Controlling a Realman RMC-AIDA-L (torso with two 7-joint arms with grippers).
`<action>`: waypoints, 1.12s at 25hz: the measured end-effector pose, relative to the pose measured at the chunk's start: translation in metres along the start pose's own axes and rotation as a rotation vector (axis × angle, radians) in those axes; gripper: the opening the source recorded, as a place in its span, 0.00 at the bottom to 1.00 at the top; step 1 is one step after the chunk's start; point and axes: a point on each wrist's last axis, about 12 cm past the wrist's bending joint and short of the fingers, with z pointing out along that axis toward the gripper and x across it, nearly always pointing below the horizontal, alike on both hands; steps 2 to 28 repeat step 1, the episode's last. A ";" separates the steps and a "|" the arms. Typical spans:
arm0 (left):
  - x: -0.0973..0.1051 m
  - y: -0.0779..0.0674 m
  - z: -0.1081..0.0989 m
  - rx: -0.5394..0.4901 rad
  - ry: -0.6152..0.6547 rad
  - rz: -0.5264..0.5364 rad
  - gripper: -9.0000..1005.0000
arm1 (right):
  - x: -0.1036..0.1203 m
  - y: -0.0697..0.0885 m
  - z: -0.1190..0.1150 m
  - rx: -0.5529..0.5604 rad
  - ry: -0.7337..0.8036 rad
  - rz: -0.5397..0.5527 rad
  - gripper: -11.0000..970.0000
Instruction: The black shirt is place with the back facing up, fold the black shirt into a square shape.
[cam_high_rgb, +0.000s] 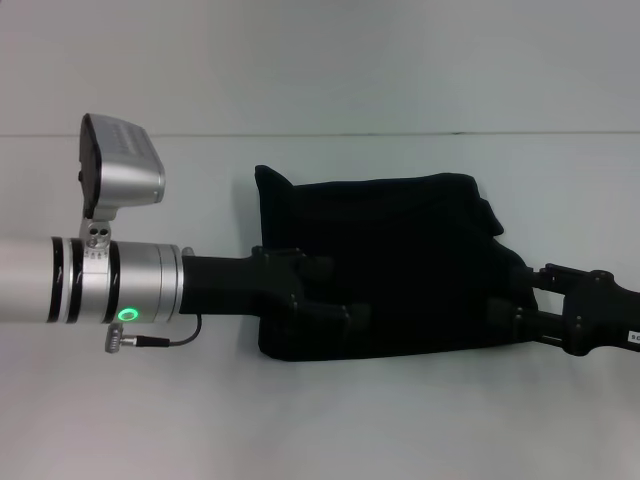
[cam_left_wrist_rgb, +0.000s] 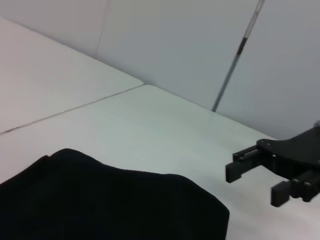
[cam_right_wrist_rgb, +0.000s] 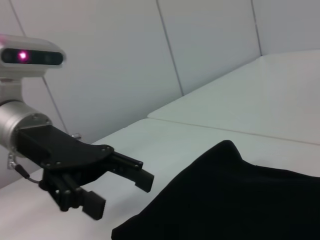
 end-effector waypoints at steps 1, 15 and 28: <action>0.000 0.000 0.000 0.002 0.002 0.003 0.93 | 0.000 0.000 0.000 0.002 0.000 0.001 0.74; 0.000 0.000 0.000 0.002 0.002 0.003 0.93 | 0.000 0.000 0.000 0.002 0.000 0.001 0.74; 0.000 0.000 0.000 0.002 0.002 0.003 0.93 | 0.000 0.000 0.000 0.002 0.000 0.001 0.74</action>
